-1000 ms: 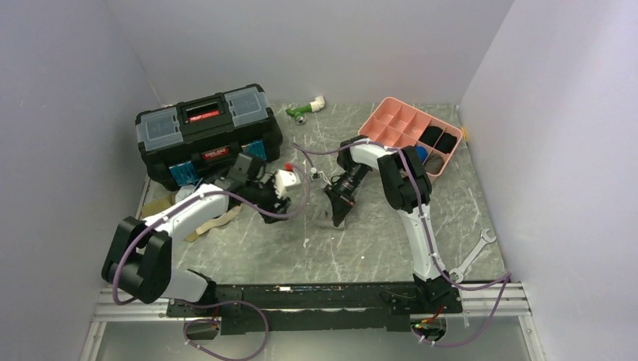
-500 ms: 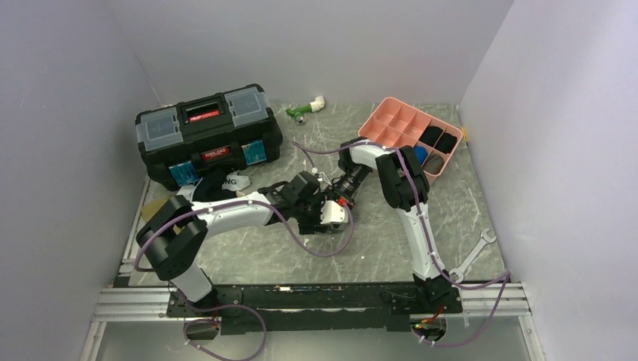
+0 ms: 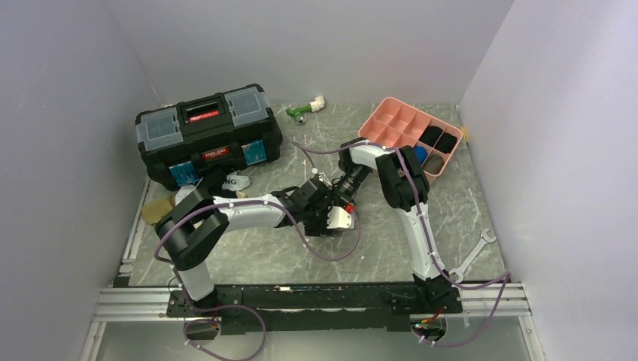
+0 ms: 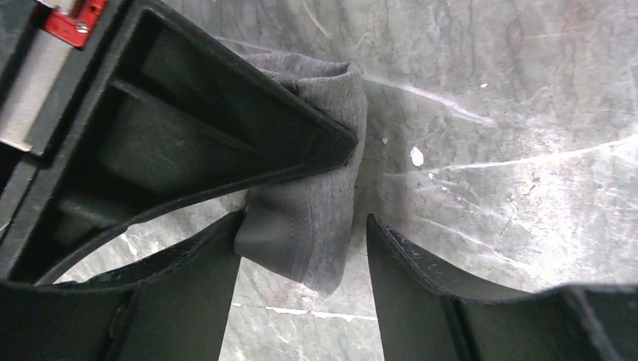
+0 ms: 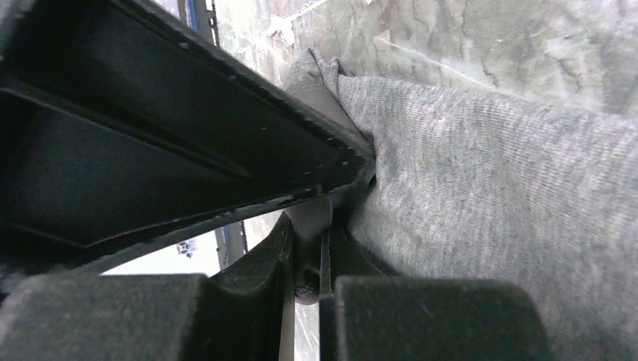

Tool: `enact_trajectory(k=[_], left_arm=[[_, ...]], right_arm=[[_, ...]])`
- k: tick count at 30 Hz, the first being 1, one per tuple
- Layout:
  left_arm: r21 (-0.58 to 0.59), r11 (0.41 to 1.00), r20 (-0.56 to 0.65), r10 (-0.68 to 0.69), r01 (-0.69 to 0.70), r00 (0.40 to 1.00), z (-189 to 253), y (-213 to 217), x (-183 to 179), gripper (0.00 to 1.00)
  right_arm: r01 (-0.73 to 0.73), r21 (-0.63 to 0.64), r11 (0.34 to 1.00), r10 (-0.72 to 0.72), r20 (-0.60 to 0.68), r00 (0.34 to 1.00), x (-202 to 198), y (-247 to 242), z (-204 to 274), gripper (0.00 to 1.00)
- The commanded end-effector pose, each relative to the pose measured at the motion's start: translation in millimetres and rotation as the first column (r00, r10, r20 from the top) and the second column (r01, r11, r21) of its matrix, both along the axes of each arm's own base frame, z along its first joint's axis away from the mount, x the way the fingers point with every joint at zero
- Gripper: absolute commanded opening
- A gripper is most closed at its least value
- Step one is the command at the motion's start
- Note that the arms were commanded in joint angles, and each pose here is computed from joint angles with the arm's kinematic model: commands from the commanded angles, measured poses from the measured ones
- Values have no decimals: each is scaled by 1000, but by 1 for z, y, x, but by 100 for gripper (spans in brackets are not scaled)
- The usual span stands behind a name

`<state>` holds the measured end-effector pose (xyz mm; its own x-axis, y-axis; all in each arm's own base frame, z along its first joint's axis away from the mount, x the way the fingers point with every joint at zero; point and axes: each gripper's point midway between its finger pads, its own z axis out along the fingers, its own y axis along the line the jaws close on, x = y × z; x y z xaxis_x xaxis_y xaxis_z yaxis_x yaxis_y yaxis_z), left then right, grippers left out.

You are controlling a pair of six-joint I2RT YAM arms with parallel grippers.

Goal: Roll the underwear
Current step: Roll the underwear to the center of the board.

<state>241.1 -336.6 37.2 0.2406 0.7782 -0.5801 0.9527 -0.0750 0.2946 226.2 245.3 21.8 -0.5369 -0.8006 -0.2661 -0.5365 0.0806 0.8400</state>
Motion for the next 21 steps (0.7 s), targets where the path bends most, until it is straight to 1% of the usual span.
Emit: enact_trajectory(k=[1, 4, 6, 8, 12, 14, 16, 17, 18, 21], left_arm=[[-24, 1000, 50, -16, 17, 999, 6, -15, 12, 65], [-3, 1000, 35, -19, 19, 999, -4, -14, 12, 62], [12, 1000, 15, -23, 23, 1000, -10, -13, 9, 56], [28, 999, 1, -27, 27, 1000, -14, -10, 6, 47], [65, 997, -42, -38, 41, 998, -23, -1, -2, 25], [88, 995, -76, -44, 51, 996, -26, 4, -7, 15], [106, 992, -101, -56, 67, 993, -28, 7, -11, 6], [119, 990, -113, -63, 76, 992, -30, 8, -12, 1], [128, 988, -121, -67, 82, 990, -31, 9, -14, 0], [146, 984, -142, -79, 100, 987, -35, 12, -16, 0]], right_arm=[[-49, -2, 999, 49, 64, 997, 3, -3, -22, 10], [-50, -1, 999, 50, 63, 997, 2, -3, -21, 11], [-49, -2, 999, 49, 65, 997, 2, -4, -20, 11], [-49, -3, 999, 49, 69, 996, 2, -4, -19, 14], [-39, -11, 999, 40, 86, 995, 4, -4, -16, 19], [-31, -21, 999, 33, 103, 994, 7, -4, -14, 25], [-24, -25, 999, 27, 114, 993, 9, -3, -11, 34], [-21, -25, 999, 24, 118, 993, 10, -3, -10, 36], [-19, -27, 999, 23, 123, 992, 11, -3, -8, 37], [-6, -25, 1000, 10, 151, 988, 16, -3, -1, 38]])
